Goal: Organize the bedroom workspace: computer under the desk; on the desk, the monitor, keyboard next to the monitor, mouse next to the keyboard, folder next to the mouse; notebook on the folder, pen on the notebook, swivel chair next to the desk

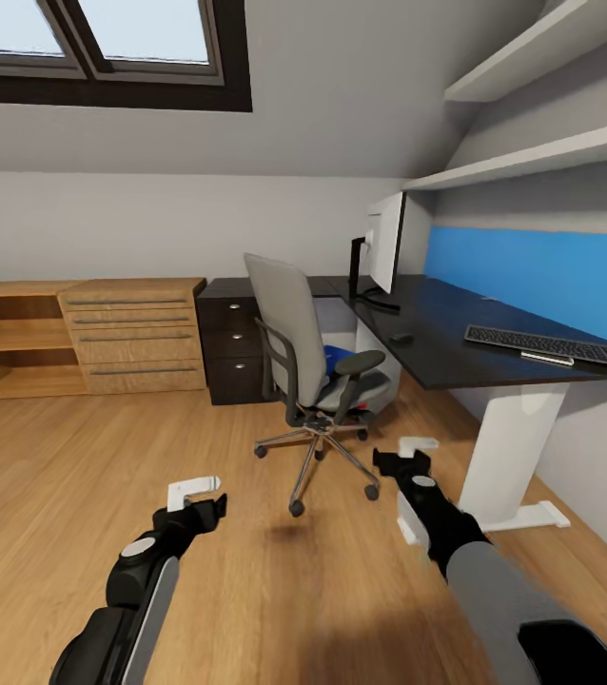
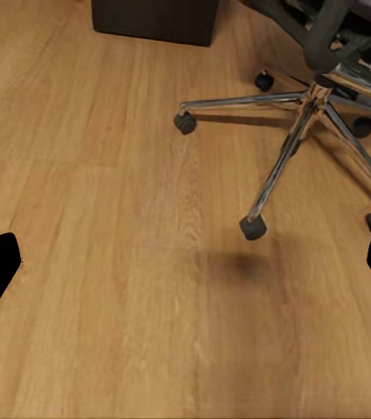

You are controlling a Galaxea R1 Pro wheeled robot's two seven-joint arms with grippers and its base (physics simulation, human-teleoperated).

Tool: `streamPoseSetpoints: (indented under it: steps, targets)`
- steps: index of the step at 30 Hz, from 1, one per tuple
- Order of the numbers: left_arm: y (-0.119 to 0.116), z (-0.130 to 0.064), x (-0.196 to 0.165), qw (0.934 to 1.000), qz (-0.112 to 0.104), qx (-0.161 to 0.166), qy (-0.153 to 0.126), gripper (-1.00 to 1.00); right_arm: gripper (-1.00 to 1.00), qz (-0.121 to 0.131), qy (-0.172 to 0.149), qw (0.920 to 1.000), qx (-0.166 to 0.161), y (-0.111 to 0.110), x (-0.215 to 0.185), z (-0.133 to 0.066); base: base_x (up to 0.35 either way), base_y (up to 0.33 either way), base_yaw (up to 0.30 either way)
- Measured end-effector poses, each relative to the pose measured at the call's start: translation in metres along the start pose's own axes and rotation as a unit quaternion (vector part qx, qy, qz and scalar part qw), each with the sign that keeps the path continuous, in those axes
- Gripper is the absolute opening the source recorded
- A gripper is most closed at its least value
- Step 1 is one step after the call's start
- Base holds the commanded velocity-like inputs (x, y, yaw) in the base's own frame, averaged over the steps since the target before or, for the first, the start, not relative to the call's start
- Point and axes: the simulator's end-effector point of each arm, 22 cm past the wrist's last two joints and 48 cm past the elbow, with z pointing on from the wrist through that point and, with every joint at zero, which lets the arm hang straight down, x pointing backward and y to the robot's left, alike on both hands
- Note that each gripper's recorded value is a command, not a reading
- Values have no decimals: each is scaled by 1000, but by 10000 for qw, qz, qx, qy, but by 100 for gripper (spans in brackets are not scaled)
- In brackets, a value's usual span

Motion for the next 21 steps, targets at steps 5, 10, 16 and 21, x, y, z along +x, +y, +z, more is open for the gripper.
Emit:
streamPoseSetpoints:
  steps: [5,10,16,21]
  targets:
    - [9,-2,-6,9999,-85,-63,-65,100,100,139,-491,9986,137,-13,-12,10,0,0,0]
    - [11,-4,0,9999,-115,-55,-36,100,100,478,-696,9958,352,-28,-13,11,0,0,0]
    - [4,-19,33,9995,-140,264,122,100,100,540,-736,9950,398,-33,-13,10,0,0,0]
    - [-4,-28,33,9985,-148,523,14,100,100,531,-758,9949,395,-33,-13,10,0,0,0]
